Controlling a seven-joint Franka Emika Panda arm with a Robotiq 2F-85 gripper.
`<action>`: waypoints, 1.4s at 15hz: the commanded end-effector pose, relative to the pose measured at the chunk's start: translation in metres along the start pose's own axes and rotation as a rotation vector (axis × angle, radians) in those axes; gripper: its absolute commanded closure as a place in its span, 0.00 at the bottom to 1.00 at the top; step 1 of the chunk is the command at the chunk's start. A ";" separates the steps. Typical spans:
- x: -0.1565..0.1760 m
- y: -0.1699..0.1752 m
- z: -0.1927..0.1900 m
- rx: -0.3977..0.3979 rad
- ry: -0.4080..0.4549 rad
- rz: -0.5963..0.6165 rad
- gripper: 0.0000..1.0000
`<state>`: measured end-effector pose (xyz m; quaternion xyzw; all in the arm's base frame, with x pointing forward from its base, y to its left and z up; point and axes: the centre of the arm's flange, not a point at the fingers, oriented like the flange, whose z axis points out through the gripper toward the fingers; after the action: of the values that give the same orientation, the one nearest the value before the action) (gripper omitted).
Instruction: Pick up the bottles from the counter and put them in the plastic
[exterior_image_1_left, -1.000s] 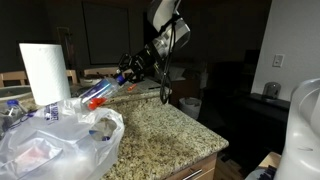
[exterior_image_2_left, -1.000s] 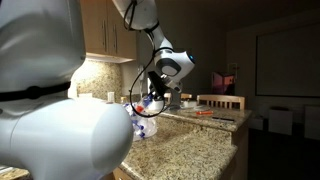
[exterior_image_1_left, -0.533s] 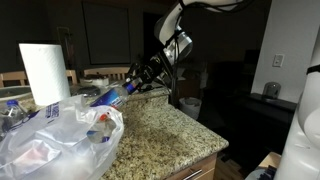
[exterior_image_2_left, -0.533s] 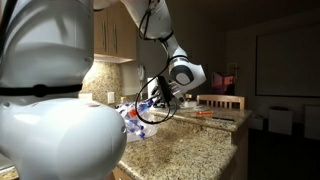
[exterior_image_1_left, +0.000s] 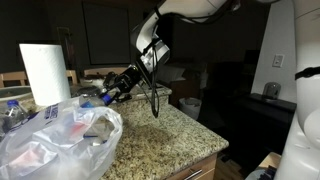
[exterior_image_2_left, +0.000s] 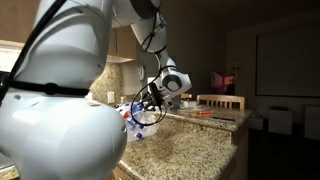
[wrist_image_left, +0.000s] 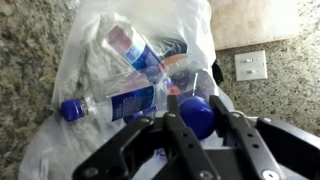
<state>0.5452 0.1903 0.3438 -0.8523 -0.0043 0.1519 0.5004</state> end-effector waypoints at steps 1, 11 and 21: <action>0.051 0.005 0.041 -0.029 -0.009 0.016 0.90; 0.100 -0.002 0.094 -0.052 -0.039 -0.010 0.39; 0.046 -0.025 -0.023 -0.212 0.162 -0.055 0.00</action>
<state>0.6289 0.2259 0.3215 -0.8941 -0.0222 0.0851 0.4392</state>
